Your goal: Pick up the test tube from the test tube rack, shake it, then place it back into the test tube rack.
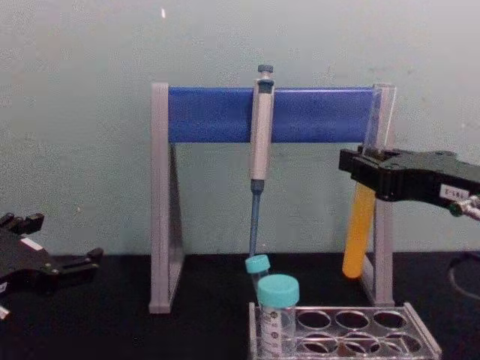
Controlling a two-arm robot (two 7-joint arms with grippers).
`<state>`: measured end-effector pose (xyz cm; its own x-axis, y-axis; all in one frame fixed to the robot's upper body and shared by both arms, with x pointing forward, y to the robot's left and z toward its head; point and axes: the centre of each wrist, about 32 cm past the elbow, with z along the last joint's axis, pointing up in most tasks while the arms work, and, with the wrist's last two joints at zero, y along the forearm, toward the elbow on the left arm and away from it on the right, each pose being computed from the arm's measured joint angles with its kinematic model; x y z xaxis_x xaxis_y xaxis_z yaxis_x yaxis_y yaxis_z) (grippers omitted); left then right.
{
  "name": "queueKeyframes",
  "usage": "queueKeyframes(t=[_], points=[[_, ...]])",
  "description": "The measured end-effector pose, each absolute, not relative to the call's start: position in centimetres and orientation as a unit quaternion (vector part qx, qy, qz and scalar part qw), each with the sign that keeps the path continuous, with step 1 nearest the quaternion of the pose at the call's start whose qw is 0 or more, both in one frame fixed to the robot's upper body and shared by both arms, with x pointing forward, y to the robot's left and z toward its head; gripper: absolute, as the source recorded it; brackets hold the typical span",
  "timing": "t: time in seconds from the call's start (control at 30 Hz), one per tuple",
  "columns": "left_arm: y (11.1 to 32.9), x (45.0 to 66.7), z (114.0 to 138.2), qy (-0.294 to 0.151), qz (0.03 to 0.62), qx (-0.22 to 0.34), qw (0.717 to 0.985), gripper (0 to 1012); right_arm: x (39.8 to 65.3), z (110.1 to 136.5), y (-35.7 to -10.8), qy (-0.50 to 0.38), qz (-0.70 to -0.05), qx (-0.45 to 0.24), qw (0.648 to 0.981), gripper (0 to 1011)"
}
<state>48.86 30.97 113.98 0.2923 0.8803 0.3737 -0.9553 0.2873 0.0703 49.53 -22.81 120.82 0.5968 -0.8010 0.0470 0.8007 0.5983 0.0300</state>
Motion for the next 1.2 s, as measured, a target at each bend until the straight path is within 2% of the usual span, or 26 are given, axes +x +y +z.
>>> queueKeyframes(t=[1.2], points=[[30.97,48.86,113.98,-0.132,0.580,0.141,0.791,1001,49.06,121.15,-23.04,-0.030,-0.434,-0.007,0.900,232]])
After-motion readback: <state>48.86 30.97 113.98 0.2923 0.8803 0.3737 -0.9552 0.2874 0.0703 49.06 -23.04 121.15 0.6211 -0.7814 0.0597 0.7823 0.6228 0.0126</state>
